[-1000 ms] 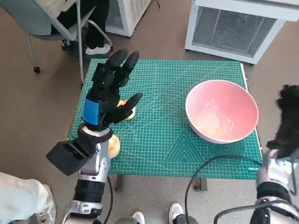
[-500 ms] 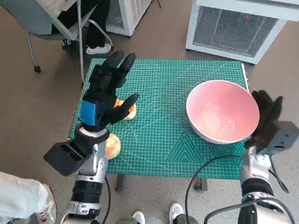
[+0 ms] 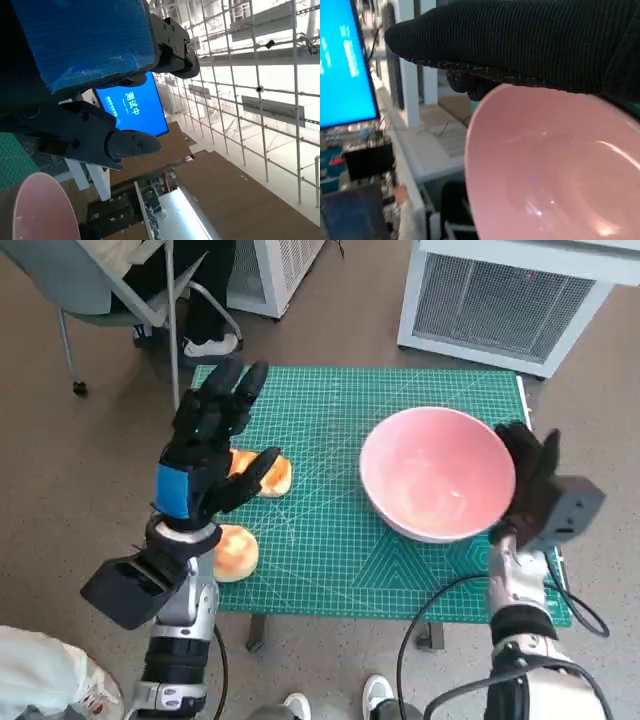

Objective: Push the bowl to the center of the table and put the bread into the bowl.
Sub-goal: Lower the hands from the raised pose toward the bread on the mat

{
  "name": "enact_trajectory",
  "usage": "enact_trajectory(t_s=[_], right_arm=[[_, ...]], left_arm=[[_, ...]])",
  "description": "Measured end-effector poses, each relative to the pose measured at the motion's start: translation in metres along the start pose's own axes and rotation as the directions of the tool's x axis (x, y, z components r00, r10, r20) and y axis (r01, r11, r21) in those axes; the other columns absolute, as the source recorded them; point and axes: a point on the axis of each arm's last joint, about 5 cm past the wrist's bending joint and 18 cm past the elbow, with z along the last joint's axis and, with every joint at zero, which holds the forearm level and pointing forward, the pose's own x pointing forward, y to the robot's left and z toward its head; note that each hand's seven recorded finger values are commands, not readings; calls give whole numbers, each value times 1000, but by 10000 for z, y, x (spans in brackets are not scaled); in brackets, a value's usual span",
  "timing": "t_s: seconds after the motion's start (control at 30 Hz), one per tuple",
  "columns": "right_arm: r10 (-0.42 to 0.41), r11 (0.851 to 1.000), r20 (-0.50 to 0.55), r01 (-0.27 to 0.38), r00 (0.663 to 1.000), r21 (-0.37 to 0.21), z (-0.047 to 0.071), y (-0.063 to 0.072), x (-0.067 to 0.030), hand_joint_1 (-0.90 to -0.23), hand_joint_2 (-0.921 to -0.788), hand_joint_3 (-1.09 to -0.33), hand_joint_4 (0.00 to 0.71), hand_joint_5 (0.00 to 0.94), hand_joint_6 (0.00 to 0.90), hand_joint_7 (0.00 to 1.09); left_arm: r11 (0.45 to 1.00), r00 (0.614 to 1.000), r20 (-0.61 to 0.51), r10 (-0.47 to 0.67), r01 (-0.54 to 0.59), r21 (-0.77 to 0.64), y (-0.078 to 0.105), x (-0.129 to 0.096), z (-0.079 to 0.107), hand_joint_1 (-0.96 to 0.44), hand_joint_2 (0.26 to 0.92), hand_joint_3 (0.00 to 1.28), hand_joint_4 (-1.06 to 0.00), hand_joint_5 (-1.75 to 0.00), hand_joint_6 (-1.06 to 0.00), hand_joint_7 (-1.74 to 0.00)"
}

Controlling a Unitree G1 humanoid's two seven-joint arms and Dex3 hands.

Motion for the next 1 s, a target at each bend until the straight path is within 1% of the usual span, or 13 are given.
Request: enact_trajectory(t_s=[0.2,0.4,0.6,0.8,0.9,1.0], right_arm=[[42,999,11,-42,999,-4,43,130,32,-440,-921,-897,225,1,81,376],[88,996,-4,-87,996,15,73,271,58,-444,-921,-905,224,2,77,374],[136,990,-17,-135,991,36,129,404,95,-449,-921,-864,247,11,92,372],[159,987,-8,-159,987,35,186,448,127,-439,-921,-857,234,2,105,372],[172,985,13,-172,985,7,225,449,144,-432,-921,-859,221,0,100,367],[182,983,70,-181,981,-25,286,446,163,-431,-921,-861,212,0,96,365]], left_arm=[[999,1000,-12,13,-12,37,47,-50,16,-247,921,251,-420,-1,-373,-192],[998,1000,-19,25,-24,55,75,-89,31,-249,921,252,-420,-1,-378,-181],[997,999,-21,37,-35,68,95,-109,42,-244,921,257,-418,0,-381,-171],[994,999,-34,22,-19,105,133,-109,55,-232,921,264,-414,0,-382,-158],[990,999,-53,6,2,143,191,-106,71,-244,921,268,-407,0,-372,-146],[978,996,-87,-22,39,205,278,-100,98,-260,921,270,-397,0,-358,-131]])
